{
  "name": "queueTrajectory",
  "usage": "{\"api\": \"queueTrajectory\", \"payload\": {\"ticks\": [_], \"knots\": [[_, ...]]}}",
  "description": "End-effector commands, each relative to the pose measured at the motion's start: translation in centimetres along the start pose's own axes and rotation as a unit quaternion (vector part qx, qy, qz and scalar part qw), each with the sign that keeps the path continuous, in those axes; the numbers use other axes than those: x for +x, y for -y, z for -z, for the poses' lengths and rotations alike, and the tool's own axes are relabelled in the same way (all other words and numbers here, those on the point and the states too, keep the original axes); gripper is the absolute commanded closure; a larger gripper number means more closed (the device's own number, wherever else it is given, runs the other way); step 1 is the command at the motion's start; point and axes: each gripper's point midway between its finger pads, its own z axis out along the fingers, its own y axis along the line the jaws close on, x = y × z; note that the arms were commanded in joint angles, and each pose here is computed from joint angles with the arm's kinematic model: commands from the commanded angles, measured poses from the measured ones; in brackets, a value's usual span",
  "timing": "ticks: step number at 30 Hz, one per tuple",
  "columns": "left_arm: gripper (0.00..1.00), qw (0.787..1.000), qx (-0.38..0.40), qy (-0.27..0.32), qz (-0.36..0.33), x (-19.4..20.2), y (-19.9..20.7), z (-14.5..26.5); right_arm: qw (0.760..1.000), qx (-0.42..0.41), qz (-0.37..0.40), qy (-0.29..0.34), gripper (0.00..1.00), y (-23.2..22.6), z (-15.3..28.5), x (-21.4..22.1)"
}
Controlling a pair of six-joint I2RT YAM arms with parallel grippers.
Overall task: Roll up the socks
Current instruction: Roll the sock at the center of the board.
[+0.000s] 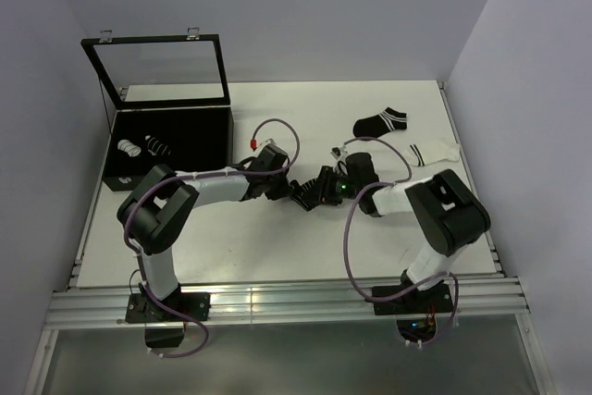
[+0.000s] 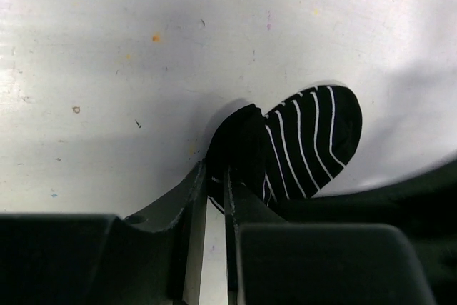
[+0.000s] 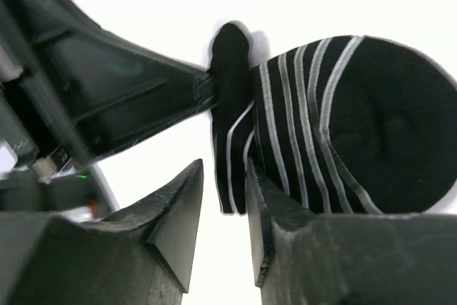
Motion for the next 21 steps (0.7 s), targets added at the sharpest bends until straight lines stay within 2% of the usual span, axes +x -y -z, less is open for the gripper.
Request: {"api": "queueTrajectory", "payload": {"ticks": [1, 2, 3, 7, 9, 13, 21], "knots": [[0.84, 0.994, -0.088, -0.034, -0.055, 1.9, -3.8, -0.3, 0.990, 0.092, 0.103, 0.034, 0.60, 0.3, 1.2, -1.5], [0.84, 0.994, -0.090, -0.033, -0.060, 1.8, -3.7, -0.2, 0.986, 0.115, 0.118, 0.030, 0.59, 0.4, 1.6, -1.2], [0.84, 0.993, -0.094, -0.034, -0.064, 1.7, -3.7, 0.0, 0.978, 0.133, 0.151, 0.063, 0.59, -0.9, 2.2, -2.2], [0.84, 0.992, -0.091, -0.030, -0.078, 1.1, -2.5, 0.5, 0.943, 0.184, 0.251, 0.114, 0.58, -2.9, 3.5, -3.5], [0.83, 0.992, -0.089, -0.032, -0.085, 1.0, -2.2, 0.6, 0.928, 0.213, 0.276, 0.132, 0.58, -3.1, 3.9, -3.9], [0.83, 0.991, -0.093, -0.032, -0.091, 0.7, -2.0, 0.8, 0.903, 0.229, 0.338, 0.135, 0.58, -4.5, 3.3, -2.9], [0.83, 0.992, -0.083, -0.039, -0.091, 0.8, -1.3, 0.5, 0.876, 0.249, 0.397, 0.120, 0.58, -4.4, 1.0, -0.6]]}}
